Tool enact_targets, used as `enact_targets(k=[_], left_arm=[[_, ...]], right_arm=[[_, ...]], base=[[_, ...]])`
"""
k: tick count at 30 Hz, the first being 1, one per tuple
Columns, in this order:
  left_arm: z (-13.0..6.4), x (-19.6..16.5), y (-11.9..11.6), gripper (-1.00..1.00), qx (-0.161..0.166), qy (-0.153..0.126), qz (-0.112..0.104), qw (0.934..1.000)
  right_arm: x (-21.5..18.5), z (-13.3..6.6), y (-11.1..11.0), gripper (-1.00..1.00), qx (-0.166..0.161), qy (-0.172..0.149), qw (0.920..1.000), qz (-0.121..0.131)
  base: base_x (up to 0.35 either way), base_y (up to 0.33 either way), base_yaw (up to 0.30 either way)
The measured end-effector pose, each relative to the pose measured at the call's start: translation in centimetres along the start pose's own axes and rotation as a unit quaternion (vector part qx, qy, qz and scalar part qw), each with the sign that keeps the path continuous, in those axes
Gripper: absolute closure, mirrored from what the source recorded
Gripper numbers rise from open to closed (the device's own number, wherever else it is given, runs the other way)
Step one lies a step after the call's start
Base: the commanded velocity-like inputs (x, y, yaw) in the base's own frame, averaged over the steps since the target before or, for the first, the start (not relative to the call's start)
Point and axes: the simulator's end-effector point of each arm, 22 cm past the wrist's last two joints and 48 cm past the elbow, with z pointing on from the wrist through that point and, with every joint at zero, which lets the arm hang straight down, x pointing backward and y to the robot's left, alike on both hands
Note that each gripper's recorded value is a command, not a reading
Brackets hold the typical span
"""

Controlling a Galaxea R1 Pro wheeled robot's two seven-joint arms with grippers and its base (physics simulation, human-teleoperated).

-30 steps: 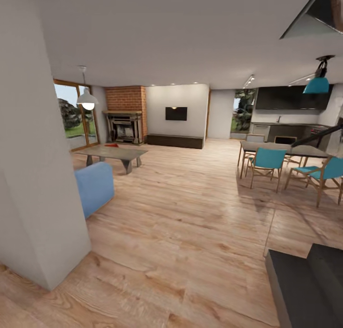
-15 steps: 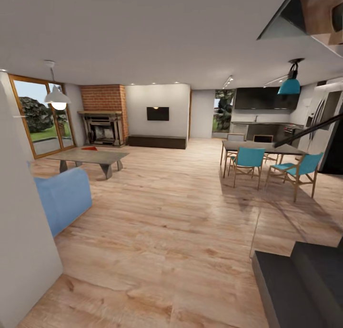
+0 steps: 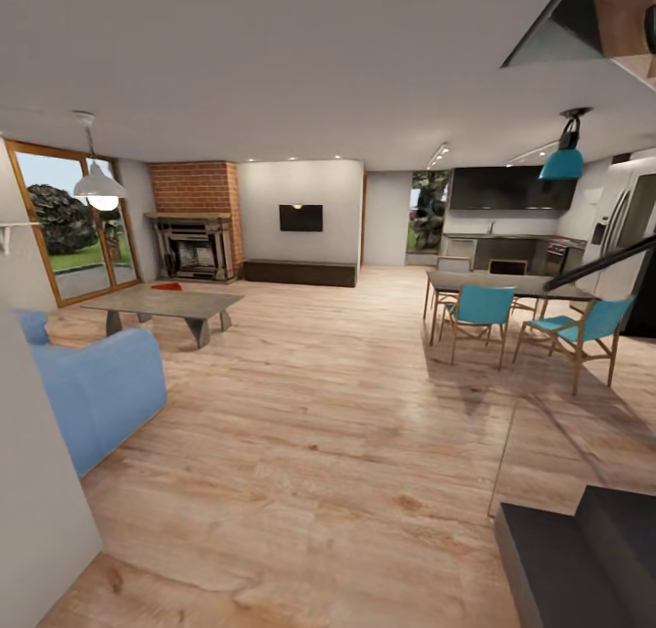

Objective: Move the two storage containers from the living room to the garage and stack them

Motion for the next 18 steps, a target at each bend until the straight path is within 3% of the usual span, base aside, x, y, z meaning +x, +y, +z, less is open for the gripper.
enact_targets(k=[14,18], left_arm=[[0.0,-0.03,0.0,-1.0,0.0,-0.001,0.0,1.0],[0.0,-0.06,0.09,-1.0,-0.001,-0.001,0.0,1.0]], right_arm=[[-0.08,0.0,0.07,-1.0,0.004,-0.001,1.0,0.001],[-0.09,0.0,-0.16,-1.0,0.007,-0.002,1.0,0.001]], base=[[0.327,0.0,0.004],[0.327,0.0,0.231]])
